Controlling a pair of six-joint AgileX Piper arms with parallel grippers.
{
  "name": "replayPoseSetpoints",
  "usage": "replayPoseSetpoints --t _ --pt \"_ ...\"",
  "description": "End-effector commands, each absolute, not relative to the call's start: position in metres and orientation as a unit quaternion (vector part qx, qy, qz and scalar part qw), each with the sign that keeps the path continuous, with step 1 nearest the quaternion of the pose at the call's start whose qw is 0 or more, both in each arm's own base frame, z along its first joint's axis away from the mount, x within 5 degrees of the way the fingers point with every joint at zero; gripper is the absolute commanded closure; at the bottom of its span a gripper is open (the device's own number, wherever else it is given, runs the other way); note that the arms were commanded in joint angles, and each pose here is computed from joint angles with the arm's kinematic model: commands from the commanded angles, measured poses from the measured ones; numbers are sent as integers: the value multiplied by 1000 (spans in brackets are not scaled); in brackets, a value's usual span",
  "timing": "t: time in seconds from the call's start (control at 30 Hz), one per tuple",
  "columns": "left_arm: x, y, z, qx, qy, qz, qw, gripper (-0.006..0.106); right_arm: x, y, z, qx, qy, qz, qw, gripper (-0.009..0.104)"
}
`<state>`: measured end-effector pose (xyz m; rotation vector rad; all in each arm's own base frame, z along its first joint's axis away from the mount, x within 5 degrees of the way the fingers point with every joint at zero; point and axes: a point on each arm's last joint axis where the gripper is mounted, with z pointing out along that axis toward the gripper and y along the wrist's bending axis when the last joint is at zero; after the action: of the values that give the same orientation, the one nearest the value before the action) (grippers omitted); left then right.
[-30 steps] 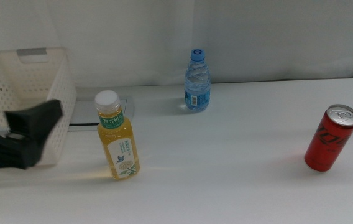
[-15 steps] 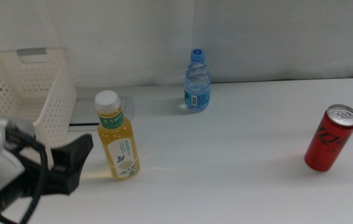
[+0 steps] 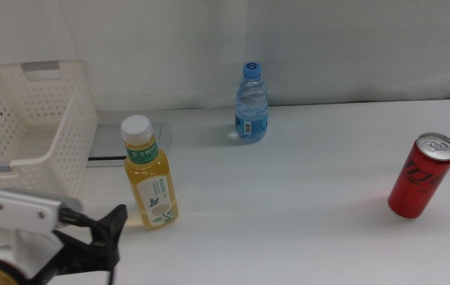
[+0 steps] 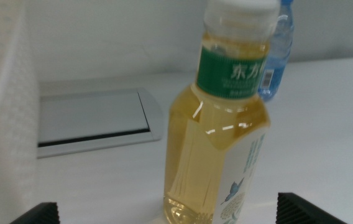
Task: Use arms to grab the bottles and put them into the dustbin to the left of the table.
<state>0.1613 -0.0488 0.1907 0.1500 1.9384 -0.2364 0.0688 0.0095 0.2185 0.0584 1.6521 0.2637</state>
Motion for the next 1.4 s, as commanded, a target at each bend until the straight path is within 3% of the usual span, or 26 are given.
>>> replayPoseSetpoints --t 0.0,0.3,0.67,1.1,1.2,1.3,1.33,1.37 --pt "171 -55 181 77 816 -106 563 9 69 10 219 21 728 116 676 -5" --pt "198 -73 143 111 797 -137 578 9 69 10 219 21 728 116 676 -5" --pt "255 -93 129 119 807 -132 564 9 69 10 219 21 727 116 676 -5" --pt "285 -103 129 121 822 -125 542 11 69 10 219 22 727 116 676 -5" --pt "285 -103 126 109 829 -131 533 27 69 10 219 22 727 116 676 -5" --pt "283 -102 121 97 845 -134 509 71 69 10 219 22 725 117 678 -5" --pt "283 -102 119 94 850 -134 501 92 69 10 219 22 725 117 678 -5" --pt "282 -102 118 96 852 -133 497 102 69 10 219 22 725 117 678 -5"
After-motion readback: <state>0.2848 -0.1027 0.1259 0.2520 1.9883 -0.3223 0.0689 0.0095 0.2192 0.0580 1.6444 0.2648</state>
